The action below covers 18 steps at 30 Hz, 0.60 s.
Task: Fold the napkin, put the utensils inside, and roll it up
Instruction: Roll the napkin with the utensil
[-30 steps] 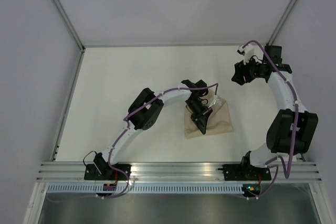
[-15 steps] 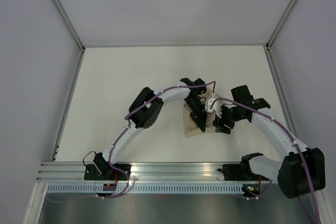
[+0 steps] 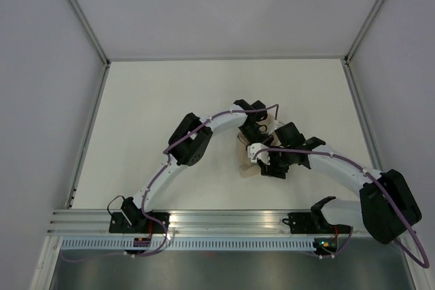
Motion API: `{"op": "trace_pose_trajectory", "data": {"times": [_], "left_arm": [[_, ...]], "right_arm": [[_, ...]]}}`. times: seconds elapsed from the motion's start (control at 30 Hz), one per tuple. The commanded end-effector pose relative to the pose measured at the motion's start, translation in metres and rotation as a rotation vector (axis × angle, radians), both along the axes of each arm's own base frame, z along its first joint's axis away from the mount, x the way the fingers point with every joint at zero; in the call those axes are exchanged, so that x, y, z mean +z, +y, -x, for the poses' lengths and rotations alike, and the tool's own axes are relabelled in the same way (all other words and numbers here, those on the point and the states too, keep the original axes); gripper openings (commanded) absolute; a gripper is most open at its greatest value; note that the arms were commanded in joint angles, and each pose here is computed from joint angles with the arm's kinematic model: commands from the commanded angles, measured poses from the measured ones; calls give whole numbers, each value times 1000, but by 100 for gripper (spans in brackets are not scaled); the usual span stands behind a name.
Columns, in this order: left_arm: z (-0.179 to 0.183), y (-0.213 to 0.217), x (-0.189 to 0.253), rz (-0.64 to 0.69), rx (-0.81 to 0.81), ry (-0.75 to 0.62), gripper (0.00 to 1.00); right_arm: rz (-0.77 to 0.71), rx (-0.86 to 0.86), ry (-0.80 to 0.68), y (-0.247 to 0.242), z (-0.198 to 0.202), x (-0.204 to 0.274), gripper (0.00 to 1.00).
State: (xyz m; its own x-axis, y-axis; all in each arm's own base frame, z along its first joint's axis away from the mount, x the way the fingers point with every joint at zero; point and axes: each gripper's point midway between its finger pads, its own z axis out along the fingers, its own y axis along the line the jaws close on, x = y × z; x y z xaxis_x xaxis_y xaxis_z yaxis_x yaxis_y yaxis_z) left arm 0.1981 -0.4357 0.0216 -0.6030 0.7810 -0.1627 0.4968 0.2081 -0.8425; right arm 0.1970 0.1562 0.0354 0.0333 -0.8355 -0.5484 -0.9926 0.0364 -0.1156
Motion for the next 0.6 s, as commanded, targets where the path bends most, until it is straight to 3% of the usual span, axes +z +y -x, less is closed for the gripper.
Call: {"op": "trace_pose_trajectory", "data": {"times": [0.0,0.2,0.43,0.57], "left_arm": [[-23,29,-68,-250,51,-112,2],[-23,26,-64,-249,67,-98,9],[-39,6,-32,-175,184,-119,21],[-61,-2,-10,-96,296,-164,23]], "right_arm": [[-29,-20,-82,14,-18,1,67],[-34,-54,-74,16,-22,-10,57],[-30,-75,-34,14,-19,-23,25],[-47,-81,12,12,-18,-27,17]]}}
